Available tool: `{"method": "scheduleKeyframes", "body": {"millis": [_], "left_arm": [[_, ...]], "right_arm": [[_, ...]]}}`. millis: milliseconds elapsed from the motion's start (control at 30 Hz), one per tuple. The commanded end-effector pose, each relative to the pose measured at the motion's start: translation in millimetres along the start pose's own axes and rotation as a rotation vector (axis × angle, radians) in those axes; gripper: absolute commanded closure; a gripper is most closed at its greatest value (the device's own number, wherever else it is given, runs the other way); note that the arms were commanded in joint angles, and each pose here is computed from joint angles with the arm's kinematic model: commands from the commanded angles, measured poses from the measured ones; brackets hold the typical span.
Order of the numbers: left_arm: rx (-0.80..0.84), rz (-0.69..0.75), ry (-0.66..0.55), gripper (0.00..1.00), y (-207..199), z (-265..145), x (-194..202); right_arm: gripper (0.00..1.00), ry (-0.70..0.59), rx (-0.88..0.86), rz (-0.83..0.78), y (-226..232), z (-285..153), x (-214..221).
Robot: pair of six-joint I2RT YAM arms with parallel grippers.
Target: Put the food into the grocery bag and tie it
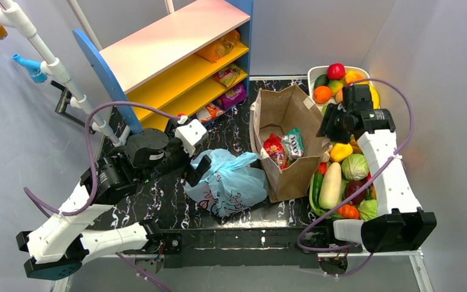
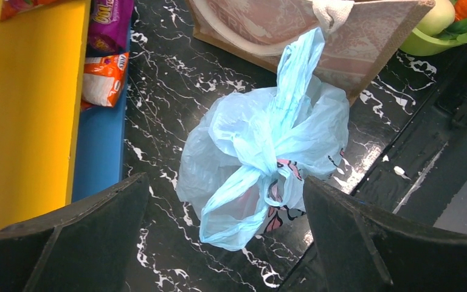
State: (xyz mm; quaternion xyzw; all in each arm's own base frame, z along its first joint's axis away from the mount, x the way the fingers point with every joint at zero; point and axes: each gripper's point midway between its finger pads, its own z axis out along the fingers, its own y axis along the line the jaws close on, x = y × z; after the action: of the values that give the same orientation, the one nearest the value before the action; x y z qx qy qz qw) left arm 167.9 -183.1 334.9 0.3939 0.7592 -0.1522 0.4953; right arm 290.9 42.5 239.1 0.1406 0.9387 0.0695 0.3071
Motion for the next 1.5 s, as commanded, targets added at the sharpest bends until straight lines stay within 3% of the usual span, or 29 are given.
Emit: {"method": "scheduleKeyframes", "body": {"millis": [0,100,133,500,800,1000,1467], "left_arm": [[0.038,-0.031,0.03,0.02,-7,-2,6],[0.049,-0.036,0.04,0.02,-10,-1,5],[0.05,-0.036,0.047,0.02,-10,0,5],[0.165,0.055,0.037,0.02,-24,-8,-1],[0.232,0.163,0.095,0.02,-32,1,14],[0.256,0.379,0.028,0.02,-33,27,26],[0.229,0.48,0.025,0.02,-20,58,52]], "right_arm": [[0.62,0.016,-0.188,-0.01,23,-9,26],[0.94,0.043,-0.216,0.005,23,-14,44],[0.99,0.046,-0.219,0.02,22,-16,49],[0.99,0.254,-0.243,0.322,28,-52,109],[0.99,0.256,-0.234,0.306,15,-63,136],[0.99,0.256,-0.269,0.317,18,-66,142],[0.99,0.254,-0.303,0.328,18,-70,154]]}}
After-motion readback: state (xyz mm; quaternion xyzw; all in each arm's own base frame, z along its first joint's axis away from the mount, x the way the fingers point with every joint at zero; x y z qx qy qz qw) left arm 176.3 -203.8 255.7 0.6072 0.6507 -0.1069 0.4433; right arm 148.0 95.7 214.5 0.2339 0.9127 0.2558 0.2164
